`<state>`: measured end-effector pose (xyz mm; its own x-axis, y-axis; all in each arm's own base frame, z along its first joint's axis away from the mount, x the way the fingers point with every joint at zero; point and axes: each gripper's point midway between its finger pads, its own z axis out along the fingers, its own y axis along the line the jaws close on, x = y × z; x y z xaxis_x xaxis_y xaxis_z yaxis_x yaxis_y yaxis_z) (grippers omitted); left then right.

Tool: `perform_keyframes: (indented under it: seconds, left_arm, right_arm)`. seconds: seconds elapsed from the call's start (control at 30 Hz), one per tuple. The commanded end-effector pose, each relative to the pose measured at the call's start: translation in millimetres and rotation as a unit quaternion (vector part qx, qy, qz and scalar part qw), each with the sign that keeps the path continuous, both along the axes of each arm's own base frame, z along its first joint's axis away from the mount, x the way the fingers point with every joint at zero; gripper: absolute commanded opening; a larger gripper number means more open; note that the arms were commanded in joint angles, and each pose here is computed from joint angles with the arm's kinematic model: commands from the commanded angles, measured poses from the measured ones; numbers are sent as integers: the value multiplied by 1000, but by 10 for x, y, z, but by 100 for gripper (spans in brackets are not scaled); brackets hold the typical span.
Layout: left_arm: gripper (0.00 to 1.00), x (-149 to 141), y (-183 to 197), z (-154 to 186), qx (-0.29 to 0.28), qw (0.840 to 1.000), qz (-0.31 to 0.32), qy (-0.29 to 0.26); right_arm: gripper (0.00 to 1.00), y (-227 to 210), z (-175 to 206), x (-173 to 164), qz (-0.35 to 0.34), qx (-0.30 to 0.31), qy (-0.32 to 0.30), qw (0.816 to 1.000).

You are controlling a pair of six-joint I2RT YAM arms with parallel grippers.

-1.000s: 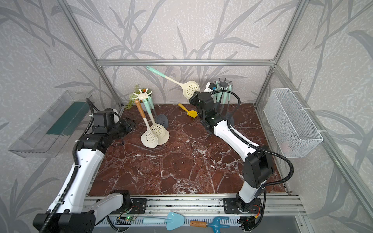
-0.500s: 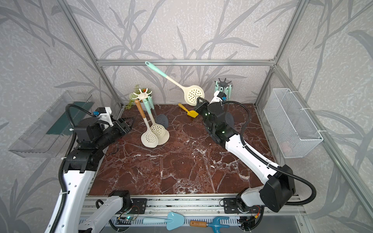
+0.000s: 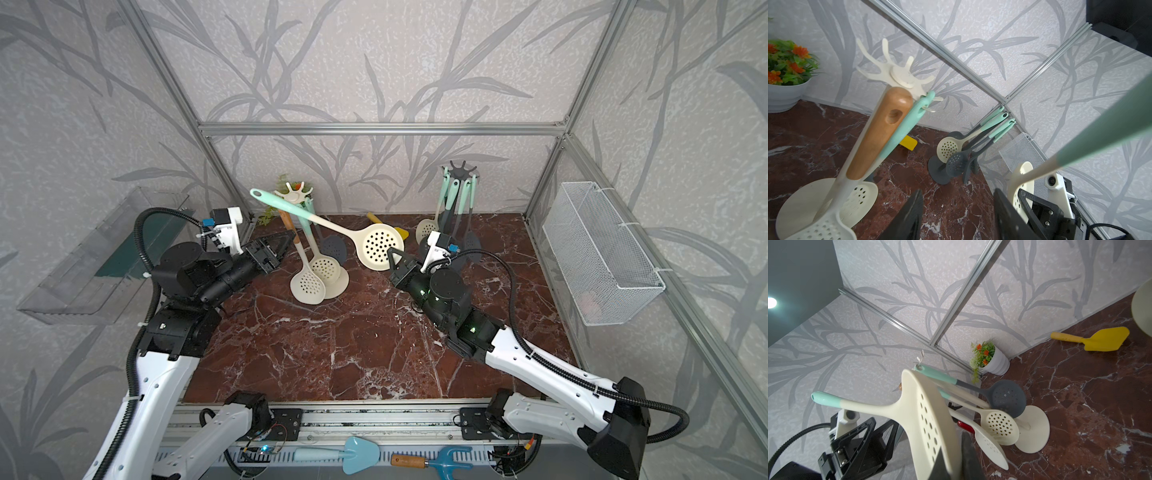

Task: Hang the skimmer on the kitchen utensil rack
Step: Pick up the skimmer from the center of the board.

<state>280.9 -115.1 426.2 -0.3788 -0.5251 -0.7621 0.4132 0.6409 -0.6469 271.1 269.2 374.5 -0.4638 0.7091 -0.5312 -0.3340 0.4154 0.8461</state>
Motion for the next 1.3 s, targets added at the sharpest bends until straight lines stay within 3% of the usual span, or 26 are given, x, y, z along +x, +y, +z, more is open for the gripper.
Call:
perform_keyframes:
  seconds: [0.0,0.2,0.4,0.8,0.87,0.97,1.03,1.1,1.27]
  left_arm:
    - [51,-126,-27,343,-16,997,-7,-76]
    - [45,-230,105,422,-27,995,31,-94]
    - [42,-246,69,393,-18,995,20,-95]
    - [42,-41,5,624,-51,989,9,-141]
    - [37,33,22,630,-49,989,18,-137]
    - [21,96,27,653,-53,988,22,-142]
    - [0,125,32,653,-53,988,25,-141]
    - [0,144,41,639,-50,989,29,-137]
    - [0,144,40,666,-30,989,31,-141]
  right_arm:
    - [0,-1,108,-107,0,19,-20,1000]
    - [0,0,46,-117,-4,16,-14,1000]
    - [0,-70,-1,-21,-33,3,2,999]
    - [0,92,-169,45,-2,-4,26,1000]
    - [0,117,-180,44,3,-3,27,1000]
    - [0,150,-177,36,11,-3,27,1000]
    - [0,154,-194,33,13,-5,28,1000]
    - [0,152,-217,26,16,-10,28,999]
    - [40,127,-271,-52,39,-81,-1,996]
